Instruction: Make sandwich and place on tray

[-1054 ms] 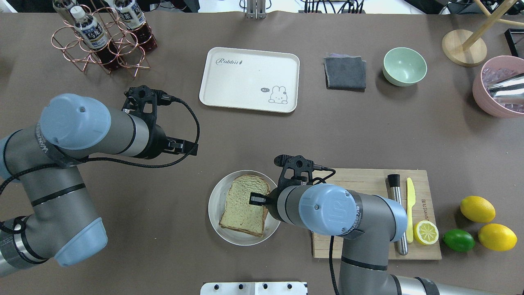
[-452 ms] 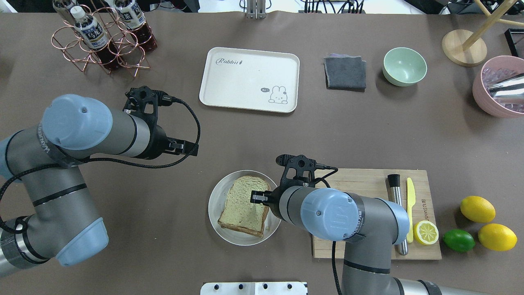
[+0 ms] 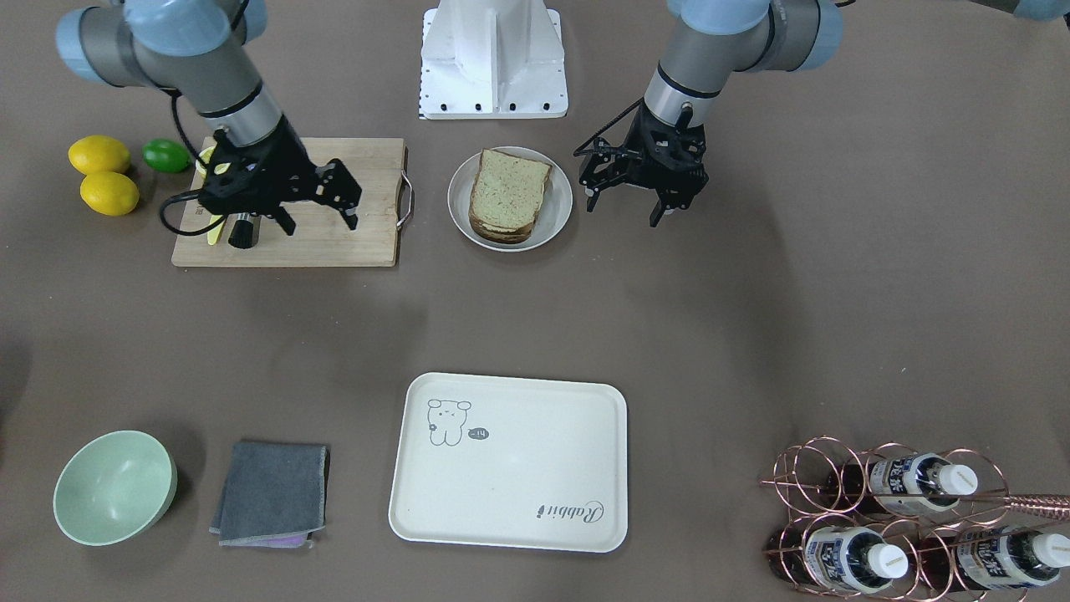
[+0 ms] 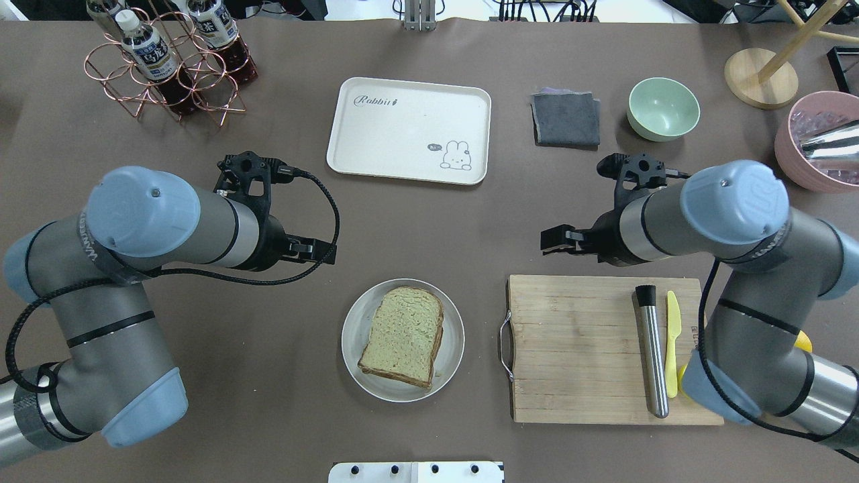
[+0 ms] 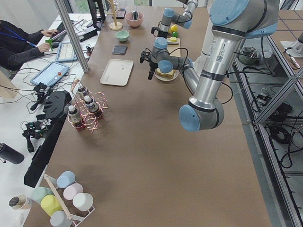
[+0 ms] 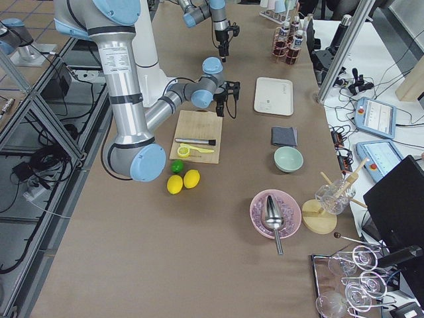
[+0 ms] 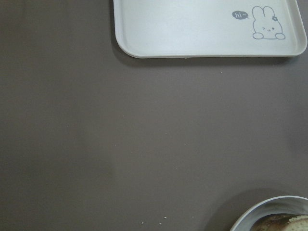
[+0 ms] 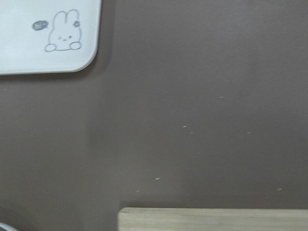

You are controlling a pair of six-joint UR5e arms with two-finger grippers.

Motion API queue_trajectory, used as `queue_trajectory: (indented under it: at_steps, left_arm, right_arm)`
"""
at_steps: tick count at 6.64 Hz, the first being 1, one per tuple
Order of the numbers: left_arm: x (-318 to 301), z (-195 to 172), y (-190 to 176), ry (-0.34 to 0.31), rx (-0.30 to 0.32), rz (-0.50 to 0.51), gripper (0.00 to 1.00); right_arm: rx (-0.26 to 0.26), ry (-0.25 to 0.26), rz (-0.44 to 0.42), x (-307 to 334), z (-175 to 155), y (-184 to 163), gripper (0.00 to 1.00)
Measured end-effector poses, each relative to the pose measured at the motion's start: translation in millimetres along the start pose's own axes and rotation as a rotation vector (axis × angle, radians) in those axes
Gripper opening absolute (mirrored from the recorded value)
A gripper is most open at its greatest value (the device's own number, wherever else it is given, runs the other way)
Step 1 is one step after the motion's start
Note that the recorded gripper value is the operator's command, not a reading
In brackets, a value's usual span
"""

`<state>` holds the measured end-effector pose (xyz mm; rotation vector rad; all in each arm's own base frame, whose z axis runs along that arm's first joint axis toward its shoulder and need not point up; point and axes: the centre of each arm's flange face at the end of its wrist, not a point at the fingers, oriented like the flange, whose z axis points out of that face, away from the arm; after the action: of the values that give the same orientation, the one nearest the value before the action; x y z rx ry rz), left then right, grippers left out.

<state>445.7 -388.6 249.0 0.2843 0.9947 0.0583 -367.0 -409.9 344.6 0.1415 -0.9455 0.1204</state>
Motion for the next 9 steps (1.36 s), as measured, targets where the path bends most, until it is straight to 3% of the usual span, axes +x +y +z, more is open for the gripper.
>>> queue_trajectory:
  at_steps: [2,3,7,9]
  left_arm:
    - [25.7,19.0,15.8,0.011,-0.034,-0.017,0.98]
    - [31.3,22.7,20.7,0.017,-0.043,-0.017,0.98]
    - [34.6,40.8,30.0,0.03,-0.07,-0.011,0.98]
    - [24.8,69.1,37.3,0.034,-0.081,-0.007,0.97]
  right_arm:
    - [-0.046,0.138,-0.13,108.4,-12.9,-40.1,1.0]
    - [-0.068,0.182,-0.177,168.5,-27.3,-53.9,1.0]
    - [-0.166,0.207,-0.273,420.4,-116.9,-91.5,1.0]
    - [-0.239,0.216,-0.235,469.2,-155.6,-100.1,1.0]
